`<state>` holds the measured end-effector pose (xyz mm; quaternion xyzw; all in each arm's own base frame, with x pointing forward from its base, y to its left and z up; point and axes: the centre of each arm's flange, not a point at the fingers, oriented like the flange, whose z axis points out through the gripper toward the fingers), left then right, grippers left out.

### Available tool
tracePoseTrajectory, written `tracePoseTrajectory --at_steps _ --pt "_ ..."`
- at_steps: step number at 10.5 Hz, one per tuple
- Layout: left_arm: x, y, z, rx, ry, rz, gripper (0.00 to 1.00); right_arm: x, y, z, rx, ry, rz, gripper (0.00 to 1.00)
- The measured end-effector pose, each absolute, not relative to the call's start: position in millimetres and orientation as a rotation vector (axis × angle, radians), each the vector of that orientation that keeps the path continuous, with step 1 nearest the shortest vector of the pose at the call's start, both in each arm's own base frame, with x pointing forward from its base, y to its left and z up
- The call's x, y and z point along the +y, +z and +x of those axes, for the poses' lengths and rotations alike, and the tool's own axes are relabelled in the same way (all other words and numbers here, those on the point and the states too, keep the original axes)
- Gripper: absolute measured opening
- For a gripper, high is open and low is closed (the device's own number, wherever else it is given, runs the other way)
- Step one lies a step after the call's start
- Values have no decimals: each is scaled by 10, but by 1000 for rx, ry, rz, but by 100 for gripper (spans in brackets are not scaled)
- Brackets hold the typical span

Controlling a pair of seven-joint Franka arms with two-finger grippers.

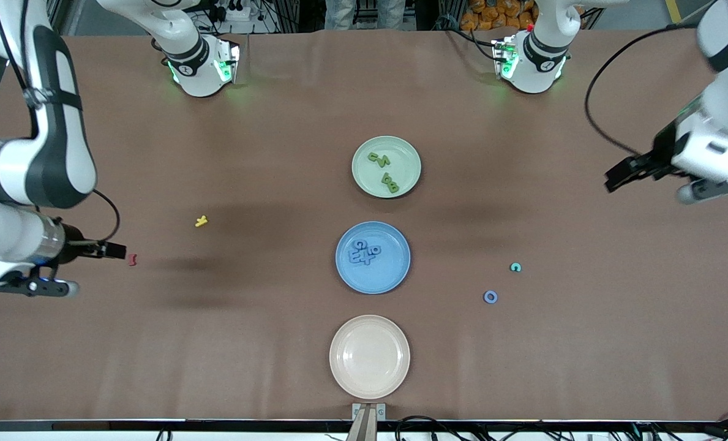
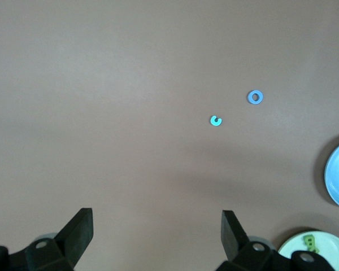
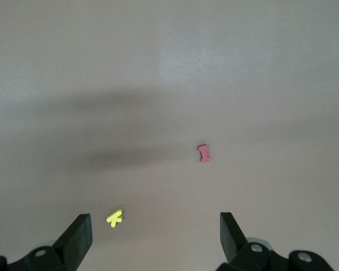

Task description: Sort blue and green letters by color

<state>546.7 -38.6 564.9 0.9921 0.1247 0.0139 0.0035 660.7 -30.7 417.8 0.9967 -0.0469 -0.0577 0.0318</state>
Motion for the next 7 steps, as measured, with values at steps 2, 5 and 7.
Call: tracePoseTrajectory --at_steps 2,5,7 --pt "-221 6089 5335 336 83 3107 100 -332 4543 6381 -150 -196 3070 100" --pt "-419 6425 5156 266 -18 3121 100 -411 5411 5922 -179 -207 3086 100" --pt "-578 6705 5087 219 -61 3134 100 -414 5893 5710 -184 -192 3095 100"
